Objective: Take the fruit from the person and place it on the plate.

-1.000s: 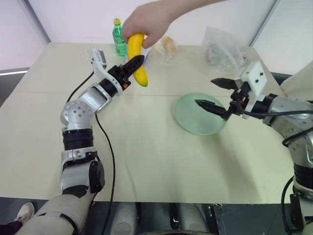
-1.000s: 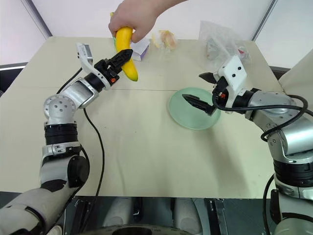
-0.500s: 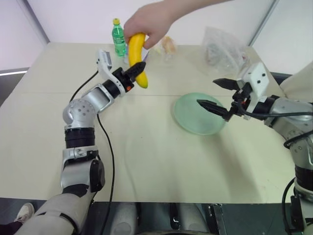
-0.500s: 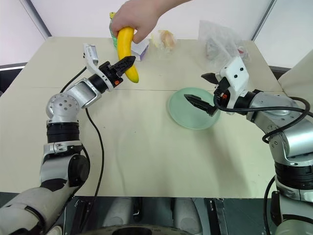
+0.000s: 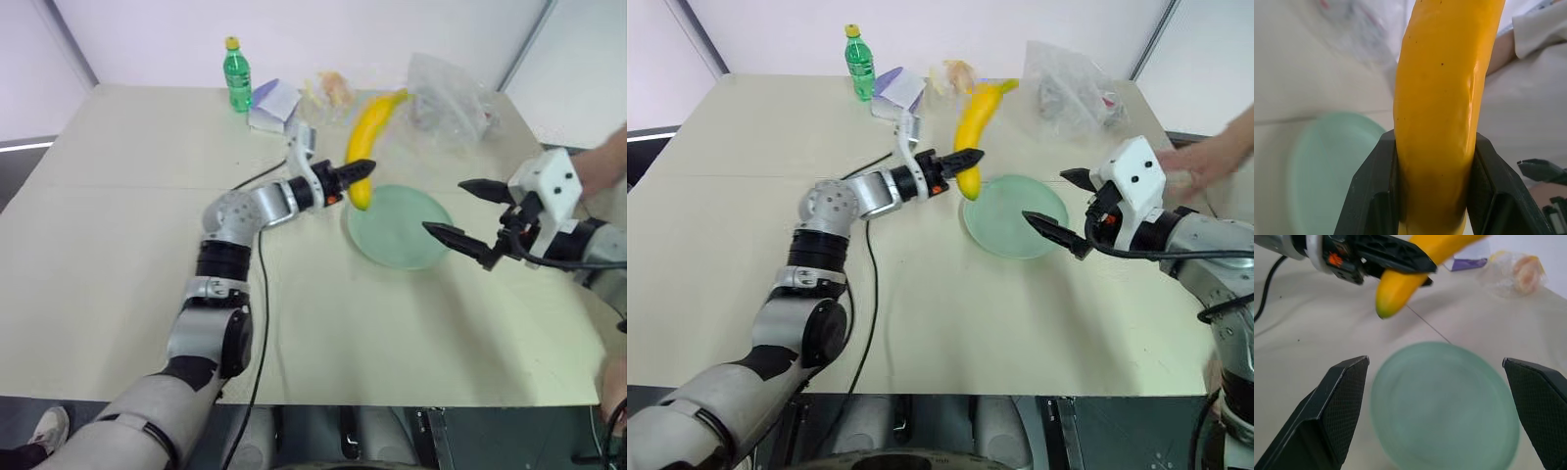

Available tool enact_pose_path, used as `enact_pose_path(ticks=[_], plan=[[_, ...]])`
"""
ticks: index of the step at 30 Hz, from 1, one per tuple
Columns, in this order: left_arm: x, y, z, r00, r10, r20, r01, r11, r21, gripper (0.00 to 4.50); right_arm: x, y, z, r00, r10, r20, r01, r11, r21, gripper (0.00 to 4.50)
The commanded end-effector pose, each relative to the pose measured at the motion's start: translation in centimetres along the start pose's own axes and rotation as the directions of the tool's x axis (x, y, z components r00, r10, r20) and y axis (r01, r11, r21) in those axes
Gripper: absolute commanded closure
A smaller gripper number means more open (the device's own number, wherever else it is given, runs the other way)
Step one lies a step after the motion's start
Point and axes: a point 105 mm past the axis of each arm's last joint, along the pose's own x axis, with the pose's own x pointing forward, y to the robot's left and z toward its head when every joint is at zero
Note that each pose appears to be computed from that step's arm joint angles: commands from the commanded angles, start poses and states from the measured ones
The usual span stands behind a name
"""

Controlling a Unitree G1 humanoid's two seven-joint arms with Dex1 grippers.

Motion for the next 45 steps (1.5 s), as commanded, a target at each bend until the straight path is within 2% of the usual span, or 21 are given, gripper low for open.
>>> enact_pose_path(ticks=[1,7,10,21,22,27,32,38,42,45], plan=[[1.9,-0.3,-1.5,0.999,0.009,-0.054,-0.011,0.999,-0.039,3.37,-1.4,0.1,1.3,0.998,-0.064,0.030,0.065,0.997,-0.039,0.00],[3.8,0.6,-4.5,0.990,0.057,-0.126,-0.070,0.992,-0.102,3.37,-2.5,0.7,1.0,0.993,-0.113,0.016,0.114,0.993,-0.026,0.00],[4.7,0.7,-5.7,0.985,0.089,-0.148,-0.103,0.990,-0.091,3.37,-2.7,0.9,0.9,0.991,-0.132,0.014,0.132,0.991,-0.023,0.00],[5.3,0.3,-6.9,0.980,0.082,-0.182,-0.102,0.989,-0.103,3.37,-2.6,0.9,1.0,0.988,-0.152,0.023,0.152,0.988,-0.017,0.00],[5.2,0.4,-7.1,0.979,0.085,-0.187,-0.105,0.989,-0.102,2.33,-2.5,0.9,1.0,0.988,-0.152,0.024,0.152,0.988,-0.017,0.00],[4.8,0.5,-7.1,0.977,0.081,-0.198,-0.103,0.989,-0.106,0.03,-2.2,0.9,1.0,0.989,-0.146,0.027,0.146,0.989,-0.014,0.00],[3.9,0.5,-6.2,0.978,0.085,-0.193,-0.104,0.991,-0.089,0.03,-2.0,0.8,1.0,0.990,-0.139,0.032,0.140,0.990,-0.013,0.00],[1.2,0.2,-3.1,0.979,0.112,-0.172,-0.116,0.993,-0.015,0.03,-1.8,0.7,1.1,0.990,-0.134,0.039,0.134,0.991,-0.017,0.00],[-2.4,-1.3,-0.2,0.973,0.128,-0.191,-0.096,0.981,0.168,0.03,-1.5,0.5,1.2,0.991,-0.124,0.048,0.125,0.992,-0.020,0.00],[-4.8,-2.0,1.1,0.970,0.155,-0.185,-0.078,0.926,0.369,0.03,-1.1,0.4,1.3,0.992,-0.115,0.056,0.116,0.993,-0.021,0.00]])
